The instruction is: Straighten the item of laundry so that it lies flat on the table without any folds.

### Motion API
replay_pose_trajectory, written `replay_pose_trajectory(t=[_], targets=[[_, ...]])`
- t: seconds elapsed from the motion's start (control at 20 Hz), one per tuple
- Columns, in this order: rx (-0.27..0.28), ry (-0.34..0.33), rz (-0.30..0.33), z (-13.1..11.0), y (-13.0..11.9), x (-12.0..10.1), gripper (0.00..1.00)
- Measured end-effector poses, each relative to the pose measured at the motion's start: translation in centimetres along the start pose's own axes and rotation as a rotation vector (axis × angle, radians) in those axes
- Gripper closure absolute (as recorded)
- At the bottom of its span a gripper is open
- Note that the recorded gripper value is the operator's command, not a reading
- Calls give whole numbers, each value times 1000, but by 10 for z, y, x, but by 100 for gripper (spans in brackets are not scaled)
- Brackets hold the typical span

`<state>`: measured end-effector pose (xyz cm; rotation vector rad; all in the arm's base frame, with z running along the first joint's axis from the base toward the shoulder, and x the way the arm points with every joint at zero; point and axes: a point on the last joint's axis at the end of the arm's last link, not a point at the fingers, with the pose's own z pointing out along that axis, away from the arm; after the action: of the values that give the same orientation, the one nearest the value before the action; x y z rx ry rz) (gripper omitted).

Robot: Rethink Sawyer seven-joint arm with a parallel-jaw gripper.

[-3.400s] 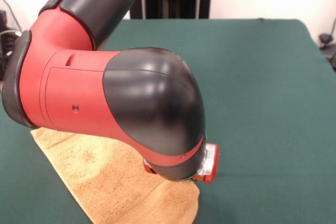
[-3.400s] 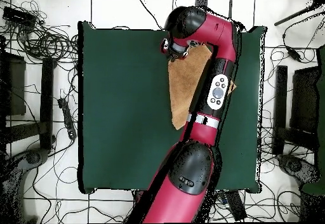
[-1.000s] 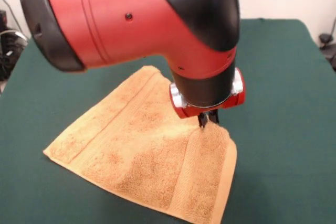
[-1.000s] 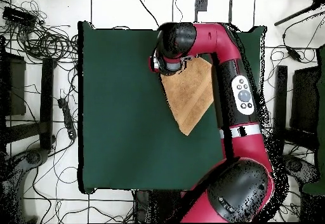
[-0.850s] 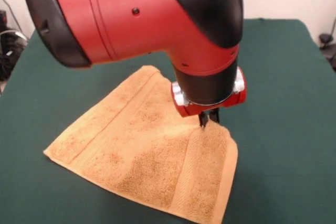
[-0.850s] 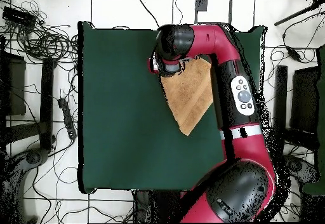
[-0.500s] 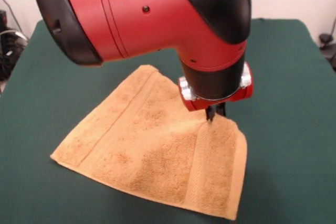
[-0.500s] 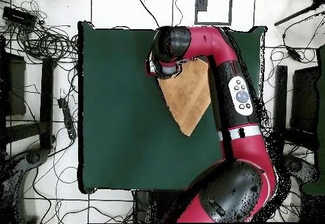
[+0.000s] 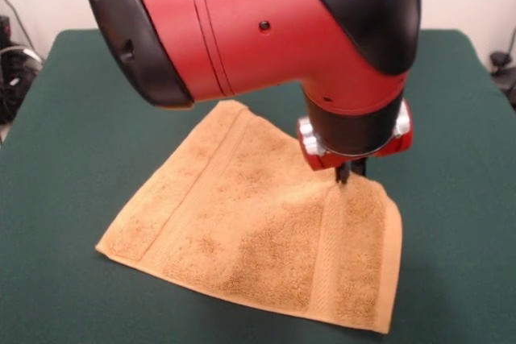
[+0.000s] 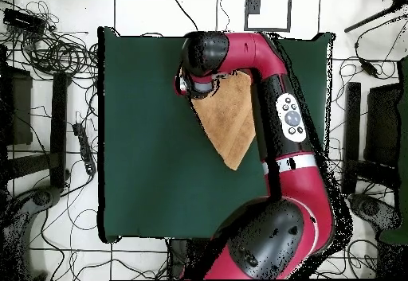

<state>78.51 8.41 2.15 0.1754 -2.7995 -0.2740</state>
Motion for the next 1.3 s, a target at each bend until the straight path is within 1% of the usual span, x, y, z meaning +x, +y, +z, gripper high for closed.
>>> replay_pose_trajectory(t=[0.15,0.35,0.75,0.95,1.1,1.3], targets=[[11,16,15,-4,-2,-2,100],[11,35,44,-19,-10,-5,100],[3,21,125,-56,-43,-15,100],[-3,24,149,-68,-53,-16,100],[-9,27,178,-82,-64,-17,100],[-13,26,198,-91,-72,-17,100]])
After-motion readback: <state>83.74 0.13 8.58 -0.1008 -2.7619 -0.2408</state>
